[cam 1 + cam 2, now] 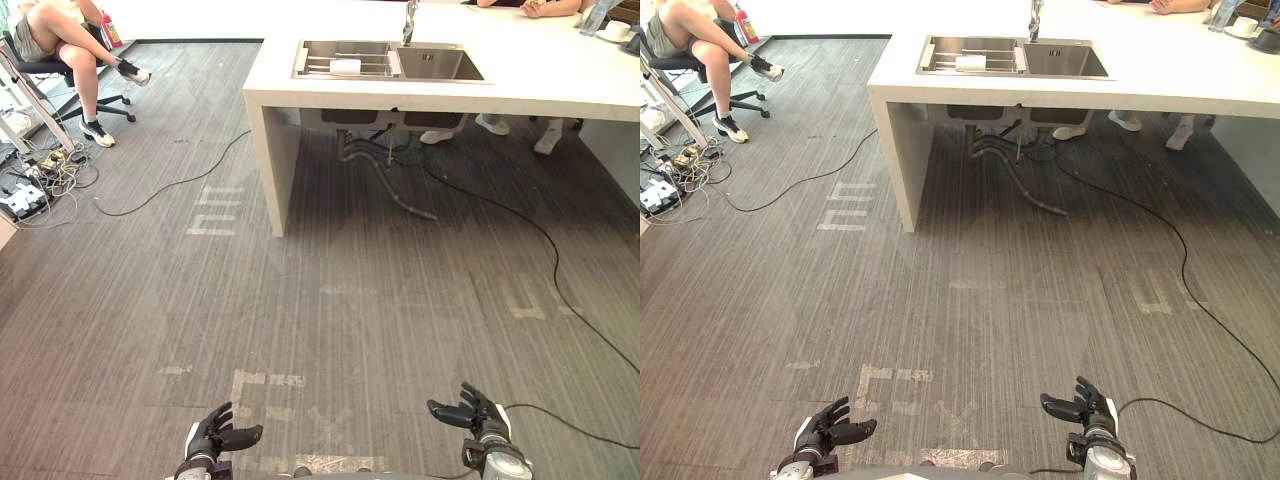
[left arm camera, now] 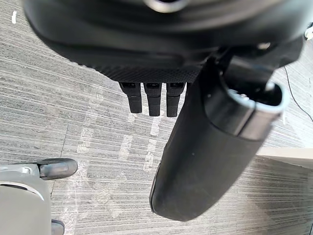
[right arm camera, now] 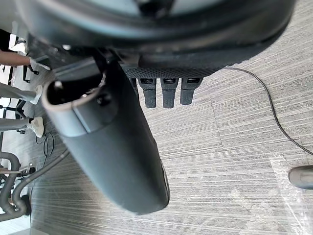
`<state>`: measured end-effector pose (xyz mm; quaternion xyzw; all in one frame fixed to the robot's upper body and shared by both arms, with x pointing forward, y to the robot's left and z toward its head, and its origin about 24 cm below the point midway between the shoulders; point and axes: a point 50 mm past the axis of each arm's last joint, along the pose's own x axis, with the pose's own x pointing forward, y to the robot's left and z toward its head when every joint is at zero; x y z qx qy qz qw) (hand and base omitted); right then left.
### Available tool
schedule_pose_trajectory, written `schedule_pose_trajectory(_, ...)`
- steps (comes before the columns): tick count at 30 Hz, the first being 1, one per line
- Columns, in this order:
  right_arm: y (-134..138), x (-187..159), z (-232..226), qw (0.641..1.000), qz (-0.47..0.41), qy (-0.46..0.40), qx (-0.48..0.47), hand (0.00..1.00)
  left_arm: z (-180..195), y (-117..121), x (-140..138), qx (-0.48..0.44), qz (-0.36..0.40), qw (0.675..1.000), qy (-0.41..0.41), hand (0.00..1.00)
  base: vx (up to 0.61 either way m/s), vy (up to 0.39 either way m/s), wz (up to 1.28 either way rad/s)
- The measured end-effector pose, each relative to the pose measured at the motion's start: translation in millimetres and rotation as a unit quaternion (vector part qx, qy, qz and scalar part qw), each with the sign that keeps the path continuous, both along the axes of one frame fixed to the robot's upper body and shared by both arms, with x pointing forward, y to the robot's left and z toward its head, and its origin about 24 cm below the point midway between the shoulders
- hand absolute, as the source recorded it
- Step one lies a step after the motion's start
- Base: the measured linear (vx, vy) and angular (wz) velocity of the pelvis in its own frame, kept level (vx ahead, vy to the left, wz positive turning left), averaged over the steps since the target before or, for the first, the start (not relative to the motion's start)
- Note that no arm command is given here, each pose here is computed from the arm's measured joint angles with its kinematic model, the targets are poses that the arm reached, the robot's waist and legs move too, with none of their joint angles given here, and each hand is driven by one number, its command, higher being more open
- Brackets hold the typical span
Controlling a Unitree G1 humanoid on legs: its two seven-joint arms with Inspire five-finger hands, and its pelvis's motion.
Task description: Walk over to the sink, pick up the cup, carry it to the dishwasher, place the cup inside the dishwasher, then close the dishwasher door
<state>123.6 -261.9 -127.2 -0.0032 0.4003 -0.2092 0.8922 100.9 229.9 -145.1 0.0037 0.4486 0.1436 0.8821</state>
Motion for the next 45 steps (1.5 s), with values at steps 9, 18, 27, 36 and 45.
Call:
schedule_pose_trajectory(9, 0.7, -4.1, -2.9, 1.000, -0.006, 0.008, 0.006, 0.90, 1.3, 0.7, 0.2, 0.005, 0.002, 1.000, -0.004, 0.90, -0.01, 0.000, 0.01)
schedule_pose_trajectory(18, 2.1, -8.4, -6.2, 1.000, -0.010, 0.019, 0.011, 0.90, 2.0, -2.3, -0.4, 0.003, 0.003, 1.000, -0.009, 0.90, 0.01, -0.003, -0.02)
schedule_pose_trajectory(27, 3.3, -5.3, -5.5, 1.000, -0.015, 0.013, 0.014, 0.90, 2.2, -6.4, 1.4, -0.001, -0.002, 1.000, -0.013, 0.90, 0.00, -0.003, -0.05)
schedule_pose_trajectory(36, 4.1, 14.7, 1.4, 1.000, -0.013, -0.011, 0.013, 0.90, 9.9, -15.1, 13.0, -0.007, -0.028, 0.999, -0.045, 0.90, 0.04, 0.017, -0.15)
schedule_pose_trajectory(45, -7.5, 28.1, 11.1, 1.000, 0.012, -0.022, -0.016, 0.90, 23.8, -12.4, 50.3, -0.001, -0.027, 0.995, -0.095, 0.90, 0.46, -0.168, 0.32)
